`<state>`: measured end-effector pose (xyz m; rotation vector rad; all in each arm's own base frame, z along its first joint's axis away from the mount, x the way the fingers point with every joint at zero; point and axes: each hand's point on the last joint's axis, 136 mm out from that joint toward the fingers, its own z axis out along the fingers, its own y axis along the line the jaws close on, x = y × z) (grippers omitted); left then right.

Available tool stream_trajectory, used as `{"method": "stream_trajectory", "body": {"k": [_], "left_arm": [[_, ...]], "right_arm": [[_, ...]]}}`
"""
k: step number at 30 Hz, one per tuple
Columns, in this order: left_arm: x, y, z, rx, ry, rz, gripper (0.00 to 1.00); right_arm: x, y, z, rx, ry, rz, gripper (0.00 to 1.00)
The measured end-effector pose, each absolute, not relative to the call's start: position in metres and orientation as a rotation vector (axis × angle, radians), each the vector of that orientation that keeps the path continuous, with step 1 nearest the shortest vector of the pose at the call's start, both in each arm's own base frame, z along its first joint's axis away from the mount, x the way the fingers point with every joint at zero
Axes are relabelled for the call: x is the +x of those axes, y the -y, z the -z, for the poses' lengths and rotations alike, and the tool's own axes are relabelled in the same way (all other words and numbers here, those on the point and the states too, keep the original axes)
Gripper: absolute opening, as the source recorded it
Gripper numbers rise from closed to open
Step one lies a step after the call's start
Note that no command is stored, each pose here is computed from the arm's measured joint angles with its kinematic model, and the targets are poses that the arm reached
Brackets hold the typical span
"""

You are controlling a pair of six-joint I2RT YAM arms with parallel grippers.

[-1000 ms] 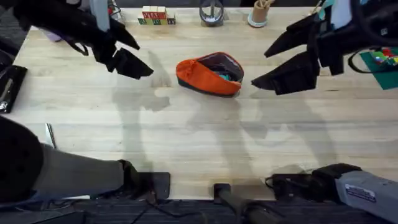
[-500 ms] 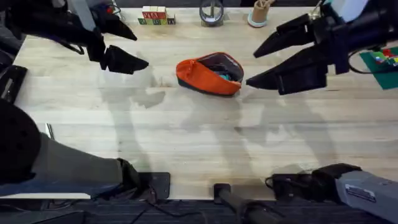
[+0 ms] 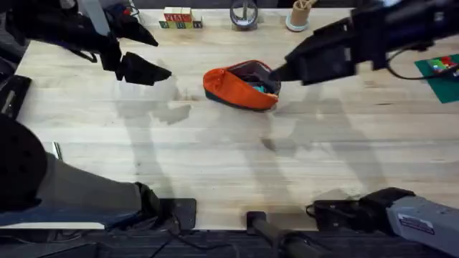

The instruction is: Unzip the bag, pick up the pens from the table one at a time and place them inside, then zip the bag closed.

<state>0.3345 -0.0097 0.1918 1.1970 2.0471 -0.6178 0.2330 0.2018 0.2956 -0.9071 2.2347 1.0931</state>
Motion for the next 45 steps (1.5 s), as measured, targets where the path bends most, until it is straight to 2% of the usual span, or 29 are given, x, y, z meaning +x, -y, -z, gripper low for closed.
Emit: {"method": "stream_trajectory", "body": {"k": [12, 22, 38, 45], "left_arm": [[0.335, 0.010, -0.192, 1.196, -2.045, 0.619, 0.993], [0.335, 0.010, -0.192, 1.196, -2.045, 0.620, 0.994], [0.335, 0.010, -0.192, 1.196, -2.045, 0.620, 0.994], [0.335, 0.010, -0.192, 1.196, -2.045, 0.620, 0.993]], "right_arm": [[0.249, -0.239, -0.284, -0.665, -2.374, -0.783, 0.998], [0.252, -0.248, -0.273, -0.354, -2.461, -0.637, 0.998], [0.263, -0.285, -0.179, -0.285, -2.703, -0.440, 0.997], [0.265, -0.298, -0.158, -0.243, -2.744, -0.430, 0.997]]}}
